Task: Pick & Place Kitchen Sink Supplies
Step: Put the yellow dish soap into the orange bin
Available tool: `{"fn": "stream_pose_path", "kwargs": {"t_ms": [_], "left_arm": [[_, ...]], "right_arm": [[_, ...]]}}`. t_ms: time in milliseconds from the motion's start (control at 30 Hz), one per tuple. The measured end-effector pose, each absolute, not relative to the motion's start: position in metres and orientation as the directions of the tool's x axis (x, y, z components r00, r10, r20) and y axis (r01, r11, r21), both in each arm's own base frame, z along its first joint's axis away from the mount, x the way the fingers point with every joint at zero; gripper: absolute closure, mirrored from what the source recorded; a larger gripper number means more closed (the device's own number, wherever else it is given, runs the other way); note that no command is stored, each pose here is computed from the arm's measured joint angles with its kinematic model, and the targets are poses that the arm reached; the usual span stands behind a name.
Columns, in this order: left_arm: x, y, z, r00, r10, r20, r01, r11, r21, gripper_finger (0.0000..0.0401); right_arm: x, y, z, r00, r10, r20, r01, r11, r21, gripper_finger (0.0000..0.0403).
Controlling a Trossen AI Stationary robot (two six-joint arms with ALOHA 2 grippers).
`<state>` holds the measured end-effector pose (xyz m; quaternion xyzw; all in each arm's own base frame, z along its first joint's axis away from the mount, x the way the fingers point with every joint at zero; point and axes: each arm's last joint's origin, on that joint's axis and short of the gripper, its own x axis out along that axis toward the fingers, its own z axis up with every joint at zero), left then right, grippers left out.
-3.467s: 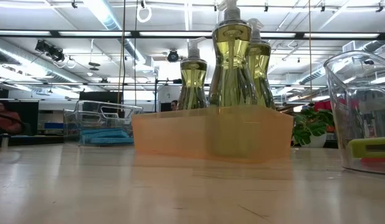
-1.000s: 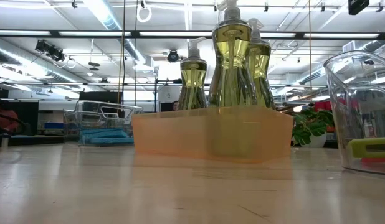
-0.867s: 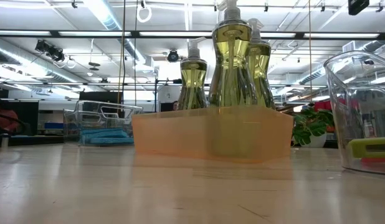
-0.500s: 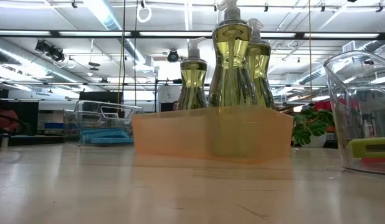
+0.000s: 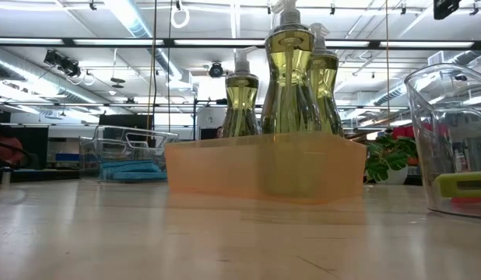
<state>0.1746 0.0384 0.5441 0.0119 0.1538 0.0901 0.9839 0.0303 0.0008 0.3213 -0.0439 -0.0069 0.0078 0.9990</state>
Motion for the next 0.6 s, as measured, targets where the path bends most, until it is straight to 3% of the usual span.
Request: {"fn": "stream_pose_path", "kwargs": {"t_ms": [133, 433, 600], "left_arm": [[0.172, 0.038, 0.537, 0.906, 0.193, -0.377, -0.187, 0.981, 0.053, 0.0117], [0.164, 0.037, 0.521, 0.825, 0.182, -0.535, -0.183, 0.982, 0.052, 0.0117], [0.154, 0.032, 0.508, 0.736, 0.081, -0.672, -0.129, 0.991, -0.022, 0.0118]], "right_arm": [[0.03, -0.001, 0.321, 0.998, -0.056, 0.011, 0.056, 0.994, -0.088, 0.0394], [0.03, -0.001, 0.321, 0.998, -0.059, 0.011, 0.059, 0.994, -0.088, 0.0381], [0.03, -0.001, 0.321, 0.998, -0.059, 0.011, 0.059, 0.994, -0.088, 0.0382]]}}
